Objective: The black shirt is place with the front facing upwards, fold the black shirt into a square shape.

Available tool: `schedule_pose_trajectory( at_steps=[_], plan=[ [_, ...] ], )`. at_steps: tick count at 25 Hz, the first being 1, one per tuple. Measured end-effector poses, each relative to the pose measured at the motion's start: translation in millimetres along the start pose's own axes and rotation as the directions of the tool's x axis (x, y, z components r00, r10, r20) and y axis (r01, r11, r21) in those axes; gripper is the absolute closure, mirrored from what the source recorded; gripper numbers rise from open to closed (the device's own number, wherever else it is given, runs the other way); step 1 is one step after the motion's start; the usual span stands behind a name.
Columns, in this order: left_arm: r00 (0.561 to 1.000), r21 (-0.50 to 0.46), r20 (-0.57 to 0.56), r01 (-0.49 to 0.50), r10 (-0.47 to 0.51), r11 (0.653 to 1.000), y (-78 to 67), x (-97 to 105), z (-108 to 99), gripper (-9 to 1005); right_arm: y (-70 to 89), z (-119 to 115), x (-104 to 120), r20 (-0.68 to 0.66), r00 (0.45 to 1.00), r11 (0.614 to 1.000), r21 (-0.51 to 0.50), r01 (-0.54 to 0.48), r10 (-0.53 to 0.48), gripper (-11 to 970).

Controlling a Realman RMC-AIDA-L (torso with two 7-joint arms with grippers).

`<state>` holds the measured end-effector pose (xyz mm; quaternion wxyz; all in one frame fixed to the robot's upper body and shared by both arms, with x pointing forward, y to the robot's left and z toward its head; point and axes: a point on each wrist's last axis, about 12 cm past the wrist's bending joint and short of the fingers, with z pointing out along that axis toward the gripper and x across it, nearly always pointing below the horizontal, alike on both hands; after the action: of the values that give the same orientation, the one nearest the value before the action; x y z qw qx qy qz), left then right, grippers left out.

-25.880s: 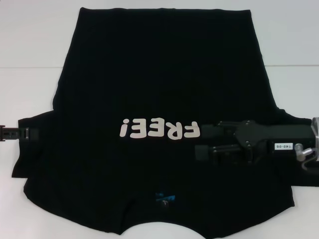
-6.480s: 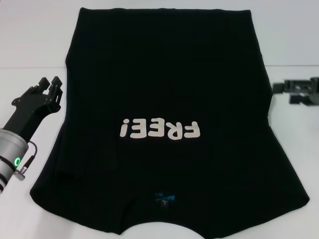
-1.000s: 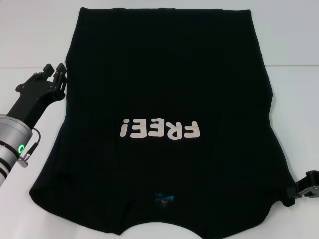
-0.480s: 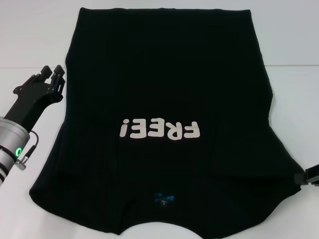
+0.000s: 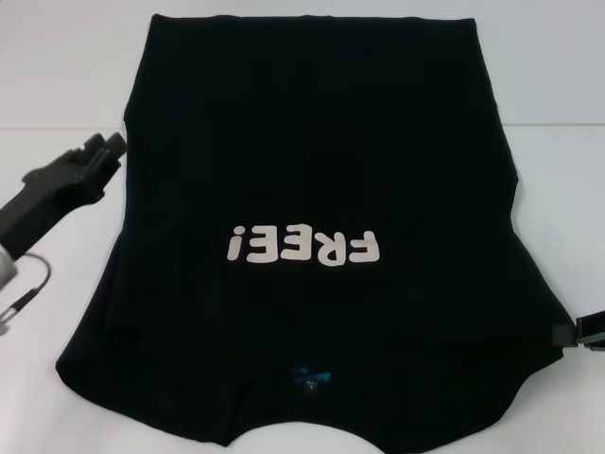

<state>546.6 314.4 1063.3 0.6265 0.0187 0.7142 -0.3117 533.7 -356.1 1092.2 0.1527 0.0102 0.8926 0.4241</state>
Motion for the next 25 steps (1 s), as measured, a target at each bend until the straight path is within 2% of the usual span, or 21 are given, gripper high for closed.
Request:
schedule_pose_trajectory(
  at_steps=[5, 7, 10, 14, 18, 20, 21, 25],
  plan=[
    [0.975, 0.067, -0.198, 0.113, -0.098, 0.991, 5.5, -30.2, -29.2, 559, -4.4, -4.0, 6.3, 0.037, 0.999, 1.000, -0.020, 0.023, -0.022, 938],
    [0.949, 0.062, -0.287, 0.155, -0.131, 0.986, 7.6, -37.6, -37.1, 554, -7.1, -5.7, 7.6, 0.053, 0.998, 1.000, -0.014, 0.024, -0.023, 938],
    [0.881, 0.005, -0.433, 0.213, -0.190, 0.977, 13.5, -47.6, -44.7, 546, -8.1, -6.7, 7.9, 0.062, 0.997, 0.999, -0.010, 0.038, -0.037, 938],
    [0.833, -0.087, -0.499, 0.227, -0.239, 0.970, 22.1, -53.7, -53.7, 536, -7.9, -4.9, 8.5, 0.061, 0.997, 0.999, -0.010, 0.048, -0.047, 938],
    [0.790, -0.167, -0.557, 0.195, -0.256, 0.966, 29.3, -65.5, -59.4, 526, -7.0, -3.2, 7.8, 0.054, 0.997, 0.999, -0.009, 0.053, -0.052, 938],
    [0.774, -0.186, -0.577, 0.186, -0.260, 0.965, 30.7, -69.0, -60.9, 486, -7.0, -2.6, 7.7, 0.054, 0.997, 0.999, -0.007, 0.053, -0.052, 938],
    [0.738, -0.215, -0.616, 0.178, -0.275, 0.960, 32.9, -74.1, -64.2, 465, -7.2, -1.9, 7.5, 0.055, 0.997, 0.999, -0.005, 0.052, -0.052, 938],
    [0.673, -0.242, -0.674, 0.188, -0.305, 0.952, 32.2, -74.4, -67.6, 405, -6.9, 1.0, 7.3, 0.056, 0.997, 0.999, -0.002, 0.052, -0.051, 938]
  ],
)
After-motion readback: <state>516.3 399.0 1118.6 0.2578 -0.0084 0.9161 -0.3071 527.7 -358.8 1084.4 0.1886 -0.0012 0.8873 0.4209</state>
